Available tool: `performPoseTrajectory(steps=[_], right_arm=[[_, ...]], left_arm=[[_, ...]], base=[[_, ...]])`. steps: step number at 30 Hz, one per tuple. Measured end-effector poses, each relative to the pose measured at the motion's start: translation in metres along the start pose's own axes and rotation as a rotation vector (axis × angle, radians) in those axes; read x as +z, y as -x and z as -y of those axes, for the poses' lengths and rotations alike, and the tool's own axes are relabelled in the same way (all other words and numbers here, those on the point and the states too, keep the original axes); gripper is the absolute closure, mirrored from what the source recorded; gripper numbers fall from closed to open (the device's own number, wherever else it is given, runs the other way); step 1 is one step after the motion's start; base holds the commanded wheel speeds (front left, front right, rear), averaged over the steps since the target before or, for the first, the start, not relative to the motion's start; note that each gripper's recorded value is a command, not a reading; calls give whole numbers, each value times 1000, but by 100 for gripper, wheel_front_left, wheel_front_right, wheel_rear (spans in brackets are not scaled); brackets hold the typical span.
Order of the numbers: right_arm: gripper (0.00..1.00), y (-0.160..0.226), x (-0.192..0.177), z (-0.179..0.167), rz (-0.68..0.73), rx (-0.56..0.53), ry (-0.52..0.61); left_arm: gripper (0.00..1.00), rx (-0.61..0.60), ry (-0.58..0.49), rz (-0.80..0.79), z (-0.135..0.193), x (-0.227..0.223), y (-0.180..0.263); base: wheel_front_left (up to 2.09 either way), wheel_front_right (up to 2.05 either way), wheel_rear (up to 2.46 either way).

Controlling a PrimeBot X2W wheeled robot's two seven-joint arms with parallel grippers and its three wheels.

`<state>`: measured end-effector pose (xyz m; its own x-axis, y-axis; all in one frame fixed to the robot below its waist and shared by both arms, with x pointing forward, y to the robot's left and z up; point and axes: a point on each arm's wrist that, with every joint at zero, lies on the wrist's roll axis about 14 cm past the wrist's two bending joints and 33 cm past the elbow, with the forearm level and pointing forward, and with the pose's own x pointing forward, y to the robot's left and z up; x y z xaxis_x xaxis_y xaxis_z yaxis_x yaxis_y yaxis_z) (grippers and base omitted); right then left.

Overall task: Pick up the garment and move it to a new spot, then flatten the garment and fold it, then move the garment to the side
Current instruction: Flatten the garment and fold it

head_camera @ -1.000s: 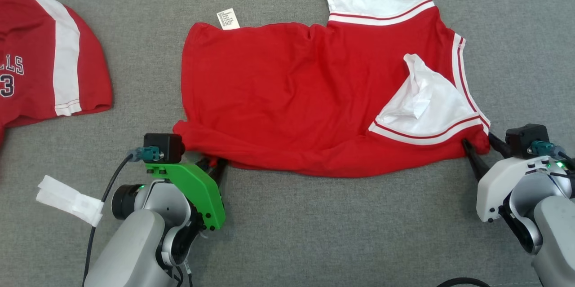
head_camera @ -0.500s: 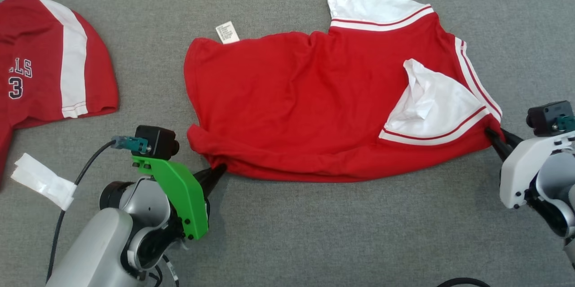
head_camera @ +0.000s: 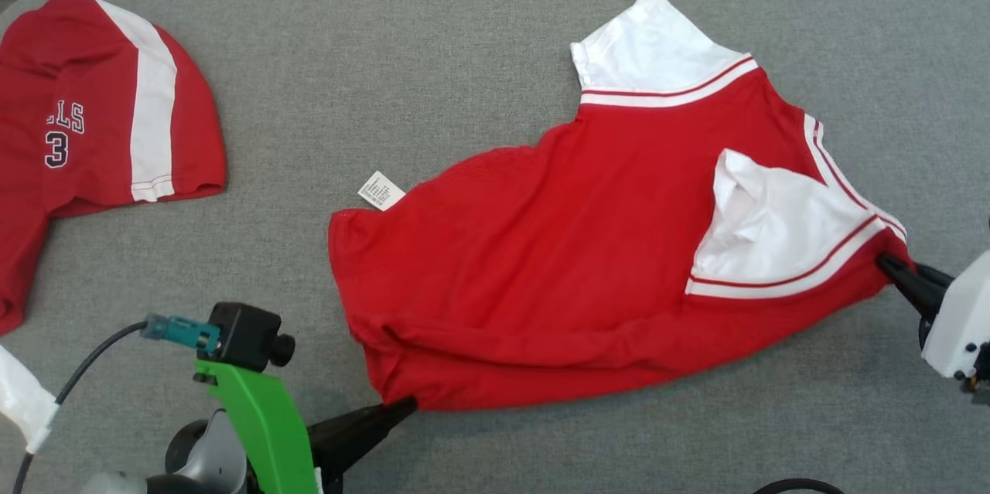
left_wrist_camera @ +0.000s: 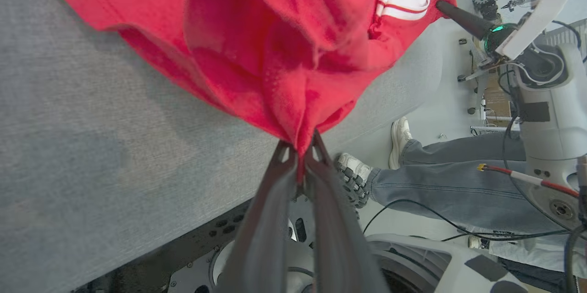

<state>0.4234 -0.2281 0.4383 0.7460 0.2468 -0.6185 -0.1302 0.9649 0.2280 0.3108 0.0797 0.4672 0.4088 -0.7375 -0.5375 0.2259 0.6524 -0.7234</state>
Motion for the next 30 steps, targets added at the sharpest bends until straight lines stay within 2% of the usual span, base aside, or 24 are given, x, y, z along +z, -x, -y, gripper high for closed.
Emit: performPoseTrajectory(steps=[8, 12, 15, 16, 22, 24, 25, 27, 28, 29, 30], right_arm=[[100, 15, -68, 5, -204, -24, -127], [100, 21, -73, 7, -183, -48, -146], [100, 24, -76, 8, -141, -63, -181], [100, 26, -80, 9, -138, -71, -192], [100, 37, -103, 21, -134, -126, -244], [100, 38, -104, 24, -114, -143, -239], [65, 38, -103, 25, -100, -150, -228], [0, 38, -102, 28, -69, -168, -212], [0, 38, -103, 28, -65, -172, -209], [0, 37, -106, 27, -64, -171, -208], [0, 37, -107, 27, -59, -172, -207]], left_arm=[[100, 73, 22, -78, -26, -38, 0], [81, 126, 6, -76, -43, -50, -4], [84, 186, -15, -56, -59, -55, -3], [89, 205, -17, -54, -65, -57, -2], [96, 217, 19, -44, -71, -71, 0], [89, 215, 25, -42, -70, -73, 0], [77, 215, 30, -44, -70, -76, 0], [64, 216, 39, -58, -70, -82, -1], [56, 217, 40, -61, -70, -84, -1], [45, 220, 40, -64, -70, -85, -1], [25, 223, 41, -69, -71, -87, -1]], base=[[0, 0, 0], [0, 0, 0], [0, 0, 0], [0, 0, 0], [0, 0, 0], [0, 0, 0], [0, 0, 0], [0, 0, 0], [0, 0, 0], [0, 0, 0], [0, 0, 0]])
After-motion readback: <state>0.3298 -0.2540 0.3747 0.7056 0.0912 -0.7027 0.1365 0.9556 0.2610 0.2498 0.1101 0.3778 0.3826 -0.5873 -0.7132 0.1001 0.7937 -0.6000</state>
